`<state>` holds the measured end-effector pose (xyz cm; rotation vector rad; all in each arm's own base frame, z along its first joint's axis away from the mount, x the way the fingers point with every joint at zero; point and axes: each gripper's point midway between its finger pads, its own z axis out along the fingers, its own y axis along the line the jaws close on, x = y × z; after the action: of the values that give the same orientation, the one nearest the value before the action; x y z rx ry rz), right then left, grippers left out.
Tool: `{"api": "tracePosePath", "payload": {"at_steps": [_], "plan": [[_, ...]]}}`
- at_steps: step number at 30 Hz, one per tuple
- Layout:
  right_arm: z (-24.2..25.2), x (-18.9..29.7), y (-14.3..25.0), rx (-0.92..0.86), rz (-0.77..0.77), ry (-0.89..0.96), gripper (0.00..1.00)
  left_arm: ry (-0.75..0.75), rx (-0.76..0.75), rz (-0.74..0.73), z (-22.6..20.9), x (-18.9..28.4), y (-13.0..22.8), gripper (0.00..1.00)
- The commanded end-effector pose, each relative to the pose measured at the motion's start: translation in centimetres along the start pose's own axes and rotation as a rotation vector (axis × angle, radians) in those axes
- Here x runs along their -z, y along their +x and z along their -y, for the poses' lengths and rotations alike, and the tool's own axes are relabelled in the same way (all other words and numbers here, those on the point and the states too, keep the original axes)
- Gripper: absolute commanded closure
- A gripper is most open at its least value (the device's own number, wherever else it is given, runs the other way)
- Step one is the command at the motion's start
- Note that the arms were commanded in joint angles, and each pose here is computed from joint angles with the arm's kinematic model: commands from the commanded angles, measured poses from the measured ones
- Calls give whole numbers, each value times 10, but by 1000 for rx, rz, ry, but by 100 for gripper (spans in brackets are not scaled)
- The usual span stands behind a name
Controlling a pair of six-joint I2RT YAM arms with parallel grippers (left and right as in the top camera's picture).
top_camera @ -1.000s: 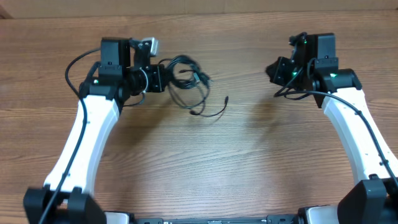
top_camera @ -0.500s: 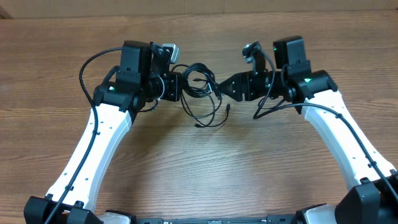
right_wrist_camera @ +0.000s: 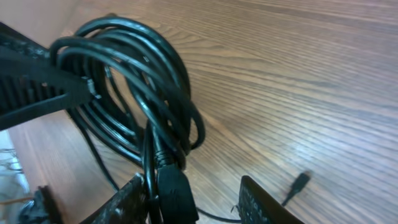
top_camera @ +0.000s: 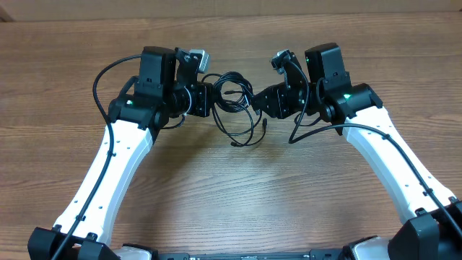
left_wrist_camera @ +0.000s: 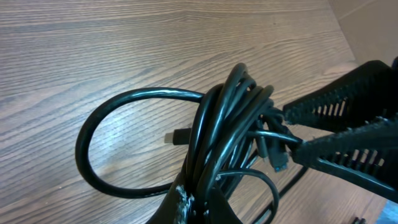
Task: Untangle cables
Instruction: 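Pull the grippers apart to spread the cable loops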
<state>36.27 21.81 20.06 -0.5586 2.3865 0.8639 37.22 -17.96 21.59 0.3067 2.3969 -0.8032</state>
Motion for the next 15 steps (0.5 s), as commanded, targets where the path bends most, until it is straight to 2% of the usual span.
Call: {"api": "tracePosePath", "payload": {"at_steps": [1,9,10,12,13,15], "plan": [[3,2,-8,22,23,37,56,90,2,-9,18,0,-1,96],[-12,-2,4,7,-9,-72,61,92,2,-9,19,0,-1,96],[-14,-2,5,7,-10,-84,67,92,2,-9,19,0,-1,96],[-16,-2,5,7,-11,-93,90,91,1,-8,18,0,-1,96],[-16,-2,6,4,-15,-92,96,90,1,-7,18,0,-1,96],[-14,-2,9,-5,-27,-84,96,76,0,-2,16,0,-2,96]]}}
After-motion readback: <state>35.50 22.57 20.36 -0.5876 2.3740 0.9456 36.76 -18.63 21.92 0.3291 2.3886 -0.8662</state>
